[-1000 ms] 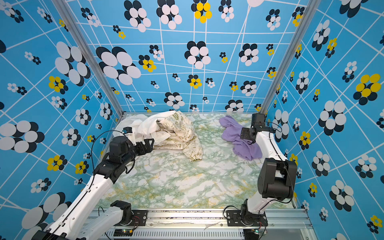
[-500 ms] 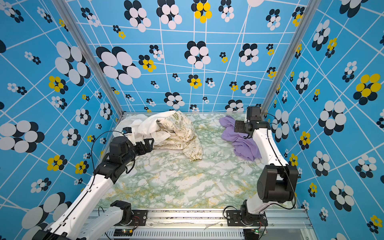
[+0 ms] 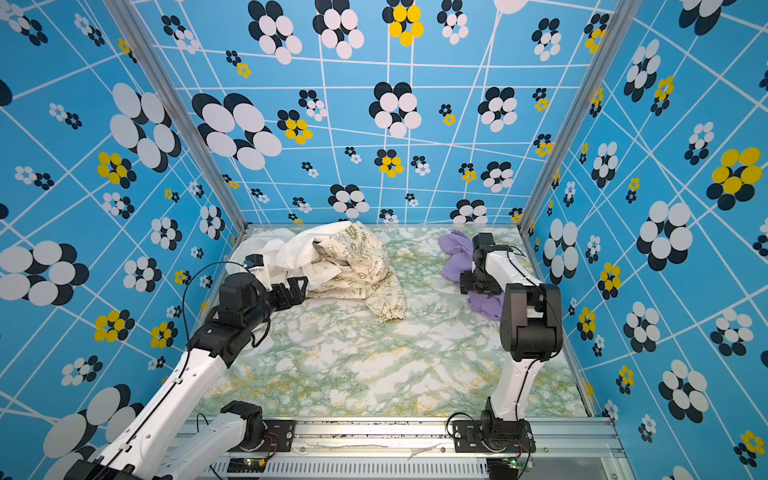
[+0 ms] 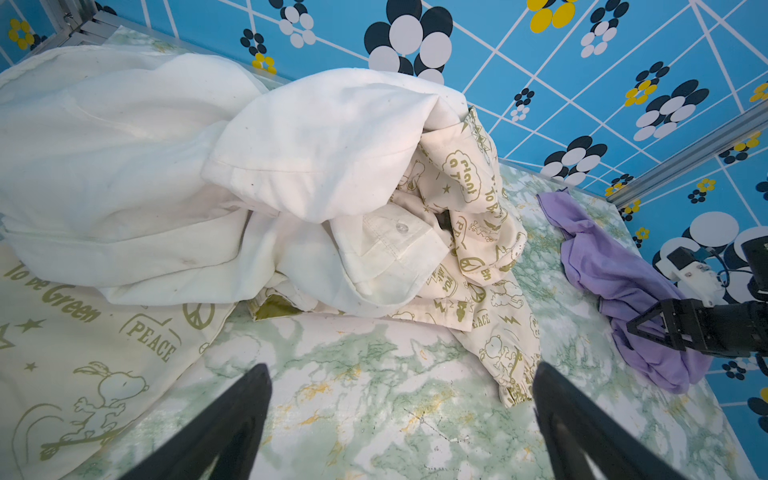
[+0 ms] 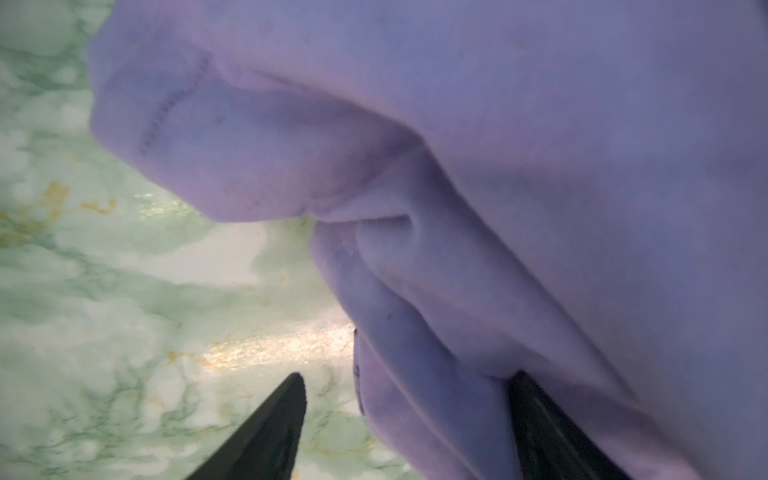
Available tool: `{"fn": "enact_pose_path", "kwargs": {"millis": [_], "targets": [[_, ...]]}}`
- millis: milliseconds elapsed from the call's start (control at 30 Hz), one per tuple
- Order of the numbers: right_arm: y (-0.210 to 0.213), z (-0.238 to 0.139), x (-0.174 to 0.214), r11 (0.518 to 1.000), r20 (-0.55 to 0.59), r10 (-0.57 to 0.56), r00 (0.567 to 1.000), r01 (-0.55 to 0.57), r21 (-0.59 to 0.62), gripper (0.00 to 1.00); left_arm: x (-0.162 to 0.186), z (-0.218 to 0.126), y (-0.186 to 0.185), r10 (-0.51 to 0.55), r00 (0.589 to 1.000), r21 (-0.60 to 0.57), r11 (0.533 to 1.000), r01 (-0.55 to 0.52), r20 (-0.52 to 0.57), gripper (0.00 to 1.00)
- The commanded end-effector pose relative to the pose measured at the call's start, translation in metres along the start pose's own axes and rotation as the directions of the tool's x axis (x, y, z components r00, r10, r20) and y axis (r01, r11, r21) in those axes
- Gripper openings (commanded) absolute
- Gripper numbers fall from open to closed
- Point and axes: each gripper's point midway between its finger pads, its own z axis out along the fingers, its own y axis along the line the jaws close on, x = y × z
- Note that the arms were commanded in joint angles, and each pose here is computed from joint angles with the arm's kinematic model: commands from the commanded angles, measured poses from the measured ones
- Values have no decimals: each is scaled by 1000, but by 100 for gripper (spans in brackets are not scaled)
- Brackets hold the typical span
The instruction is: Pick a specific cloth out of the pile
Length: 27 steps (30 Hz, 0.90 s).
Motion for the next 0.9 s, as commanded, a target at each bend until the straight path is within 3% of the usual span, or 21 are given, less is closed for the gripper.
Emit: {"fn": "enact_pose_path", "kwargs": {"millis": [0, 567, 867], "targets": [[-6, 3, -9, 1000, -11, 11, 1000, -10, 15, 71, 2, -1, 3, -2, 1000, 0, 1000, 2, 4, 99], [-21, 37, -52, 998, -20, 53, 998, -52, 21, 48, -1, -4, 4, -2, 1000, -2, 1000, 2, 15, 99], [-25, 28, -81, 998, 53, 66, 996, -67, 17, 30, -4, -6, 4, -4, 1000, -5, 1000, 5, 21, 99]]}}
